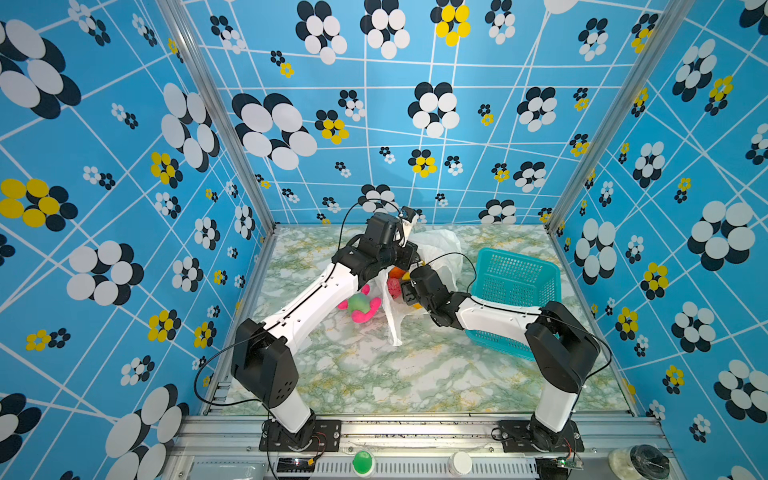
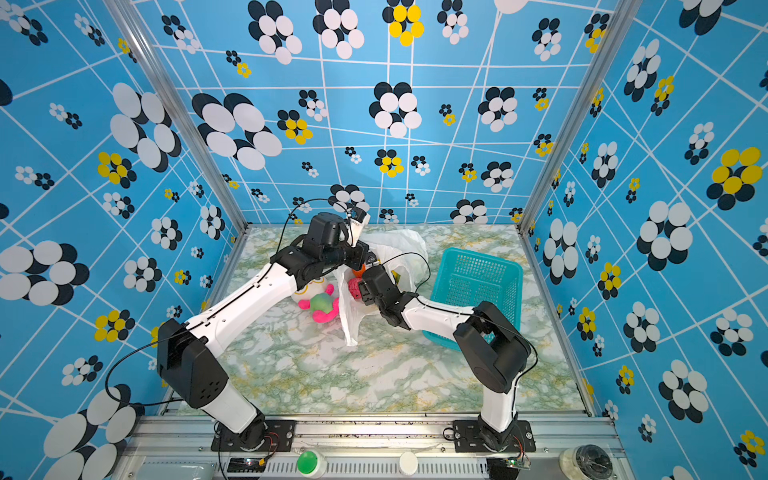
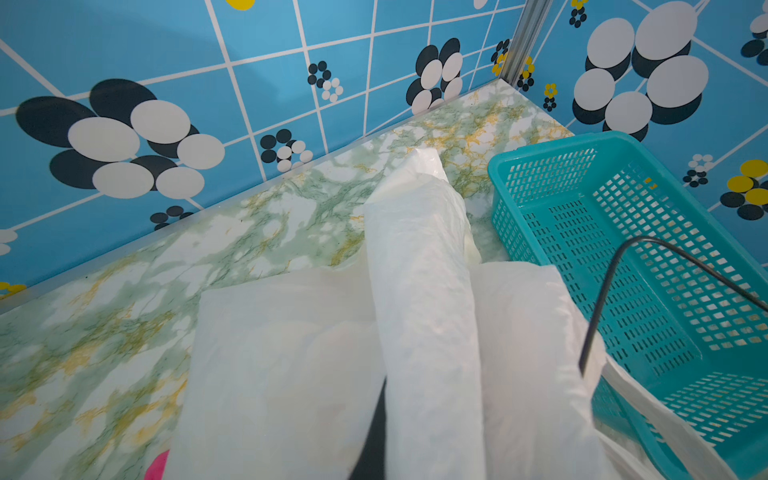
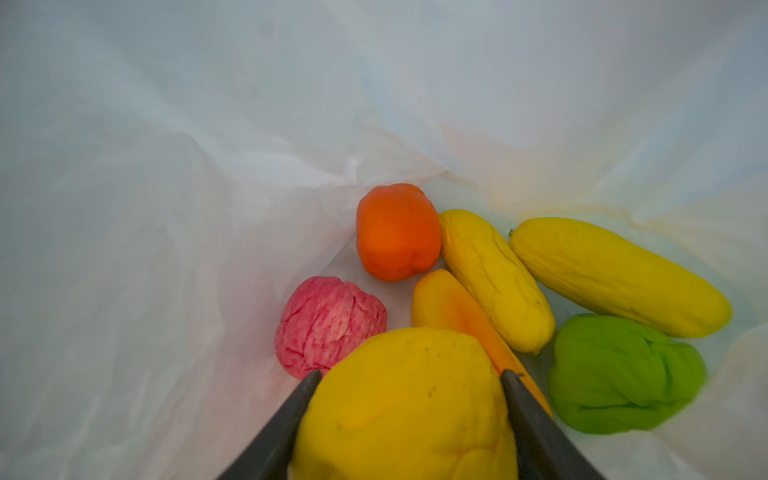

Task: Untie the knot of the plastic bag and take out the fruit
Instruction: 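Lift the yellow fruit out of the bag and carry it over the basket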

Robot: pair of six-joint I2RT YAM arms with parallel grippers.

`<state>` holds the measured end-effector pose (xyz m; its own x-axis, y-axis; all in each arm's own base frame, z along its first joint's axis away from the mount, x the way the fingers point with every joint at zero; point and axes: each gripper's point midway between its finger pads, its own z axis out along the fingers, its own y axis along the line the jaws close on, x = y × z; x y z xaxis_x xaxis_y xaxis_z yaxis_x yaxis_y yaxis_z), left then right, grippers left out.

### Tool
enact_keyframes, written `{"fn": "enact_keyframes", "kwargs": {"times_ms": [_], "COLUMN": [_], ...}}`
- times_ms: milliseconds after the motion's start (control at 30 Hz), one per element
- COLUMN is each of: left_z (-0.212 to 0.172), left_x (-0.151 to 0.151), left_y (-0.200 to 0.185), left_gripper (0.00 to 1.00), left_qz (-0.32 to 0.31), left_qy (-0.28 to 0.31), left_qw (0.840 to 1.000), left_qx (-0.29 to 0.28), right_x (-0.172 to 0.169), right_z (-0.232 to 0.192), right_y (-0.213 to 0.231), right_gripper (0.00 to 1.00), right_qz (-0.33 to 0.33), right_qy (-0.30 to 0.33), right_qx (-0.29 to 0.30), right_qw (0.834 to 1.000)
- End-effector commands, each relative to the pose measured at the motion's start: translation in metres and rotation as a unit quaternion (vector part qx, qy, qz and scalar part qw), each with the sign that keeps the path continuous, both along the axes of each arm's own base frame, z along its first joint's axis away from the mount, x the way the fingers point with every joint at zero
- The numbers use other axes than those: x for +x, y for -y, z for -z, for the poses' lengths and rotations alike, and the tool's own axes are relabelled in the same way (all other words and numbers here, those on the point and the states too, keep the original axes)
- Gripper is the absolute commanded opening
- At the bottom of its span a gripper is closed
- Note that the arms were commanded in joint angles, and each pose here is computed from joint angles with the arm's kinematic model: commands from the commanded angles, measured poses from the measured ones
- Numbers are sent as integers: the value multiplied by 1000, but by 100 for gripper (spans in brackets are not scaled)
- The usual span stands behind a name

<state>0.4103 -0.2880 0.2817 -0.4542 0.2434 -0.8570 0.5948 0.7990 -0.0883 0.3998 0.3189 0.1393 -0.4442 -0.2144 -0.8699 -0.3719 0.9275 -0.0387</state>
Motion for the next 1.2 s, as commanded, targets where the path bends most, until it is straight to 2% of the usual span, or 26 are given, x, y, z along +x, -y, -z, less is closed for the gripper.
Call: {"fn": "enact_keyframes", "kwargs": {"times_ms": [0,133,233,333,433,733,833,1000,1167], "left_z": [-9,-5,-4,-5,-6,-1,-4,-6,-2], "left_x": [1,5,6,6,7,11,9,7,7], "left_y": [1,-2,-1,0,-1,-2,-3,-3,-4], "left_gripper": [0,0,0,0,0,0,0,0,0], "left_qz": [-1,-7,-8,-6,-6,-8,-7,-6,-6], "left_qy": [9,3,0,1,1,-8,-4,0,-7], "left_qw": [1000,1000,1000,1000,1000,1000,1000,1000,1000], "left_qx": [-5,-4,-6,-7,-6,-6,-9,-13,-9], "right_x": [-9,-33,-58,-84,-99,-124,-122,-104,-81], "right_z": [-25,-40,-58,-76,-94,-138,-146,-134,-94], "right_y": [-4,-1,-6,-7,11,102,138,211,249], "right_gripper": [36,35,34,34,34,33,30,23,23], "right_qz": [-26,-60,-110,-153,-154,-54,9,172,262], "right_qy": [29,51,81,116,147,235,249,234,182], "right_qx": [30,47,62,51,51,48,49,62,81], "right_qw": [999,996,989,980,976,969,967,955,944]}}
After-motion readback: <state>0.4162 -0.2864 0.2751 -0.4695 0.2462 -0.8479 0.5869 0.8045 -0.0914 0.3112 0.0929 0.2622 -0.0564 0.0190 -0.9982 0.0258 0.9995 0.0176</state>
